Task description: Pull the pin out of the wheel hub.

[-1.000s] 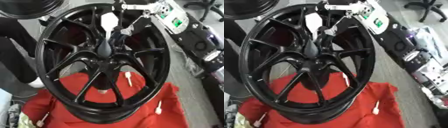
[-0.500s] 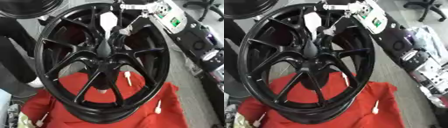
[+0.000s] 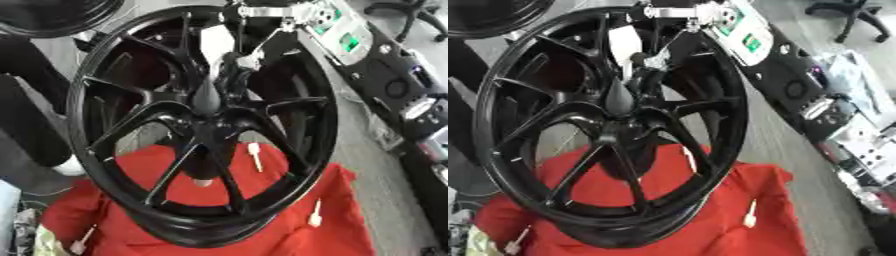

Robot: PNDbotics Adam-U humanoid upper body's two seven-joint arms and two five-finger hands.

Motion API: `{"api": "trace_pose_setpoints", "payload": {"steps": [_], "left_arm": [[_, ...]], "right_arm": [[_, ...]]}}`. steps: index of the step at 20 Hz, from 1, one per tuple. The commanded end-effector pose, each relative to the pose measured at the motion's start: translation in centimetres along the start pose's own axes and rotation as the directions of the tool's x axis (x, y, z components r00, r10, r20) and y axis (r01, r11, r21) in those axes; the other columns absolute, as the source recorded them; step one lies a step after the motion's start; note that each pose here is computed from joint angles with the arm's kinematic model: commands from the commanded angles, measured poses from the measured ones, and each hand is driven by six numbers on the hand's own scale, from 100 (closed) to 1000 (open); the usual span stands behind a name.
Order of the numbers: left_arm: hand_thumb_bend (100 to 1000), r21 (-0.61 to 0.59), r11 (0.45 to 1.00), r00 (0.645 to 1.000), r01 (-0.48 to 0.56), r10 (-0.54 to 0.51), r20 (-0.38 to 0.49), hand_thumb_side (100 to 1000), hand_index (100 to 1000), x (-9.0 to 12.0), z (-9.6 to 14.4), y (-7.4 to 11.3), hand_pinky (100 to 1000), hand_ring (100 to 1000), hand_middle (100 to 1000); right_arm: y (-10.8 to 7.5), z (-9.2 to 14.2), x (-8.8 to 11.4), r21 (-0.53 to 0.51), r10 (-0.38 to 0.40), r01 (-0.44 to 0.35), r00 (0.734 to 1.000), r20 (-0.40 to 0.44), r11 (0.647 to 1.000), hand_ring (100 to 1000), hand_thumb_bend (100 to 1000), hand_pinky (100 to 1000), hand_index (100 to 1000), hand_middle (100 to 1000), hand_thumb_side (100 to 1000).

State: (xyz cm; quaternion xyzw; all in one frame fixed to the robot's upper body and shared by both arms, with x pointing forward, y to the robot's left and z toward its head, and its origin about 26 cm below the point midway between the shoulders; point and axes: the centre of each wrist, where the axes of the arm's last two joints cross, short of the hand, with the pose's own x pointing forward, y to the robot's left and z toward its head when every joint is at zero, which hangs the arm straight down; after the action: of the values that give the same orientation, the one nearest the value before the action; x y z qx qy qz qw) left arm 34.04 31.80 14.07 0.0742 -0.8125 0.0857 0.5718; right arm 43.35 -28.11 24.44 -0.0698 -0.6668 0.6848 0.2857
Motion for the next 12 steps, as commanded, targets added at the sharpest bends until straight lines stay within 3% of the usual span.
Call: {"api": "trace_pose_setpoints", "payload": {"steps": [1,12], "left_arm": [[100,-0.006,1.000,0.999,0.015,-0.015,0.029,762,672,0.92,-0.44,0.13,716,710,616],[100,0.006,1.000,0.999,0.017,-0.017,0.030,760,671,0.98,-0.41,0.27,715,706,614]], "right_arm": [[-1.18,0.77,0.30,0.182,0.138,-0.160,0.982,0.125,0.970,804,100,948,726,487,427],[-1.03,0.95,-0.01,0.198,0.139,-0.157,0.985,0.099,0.968,752,100,919,655,419,409]]}}
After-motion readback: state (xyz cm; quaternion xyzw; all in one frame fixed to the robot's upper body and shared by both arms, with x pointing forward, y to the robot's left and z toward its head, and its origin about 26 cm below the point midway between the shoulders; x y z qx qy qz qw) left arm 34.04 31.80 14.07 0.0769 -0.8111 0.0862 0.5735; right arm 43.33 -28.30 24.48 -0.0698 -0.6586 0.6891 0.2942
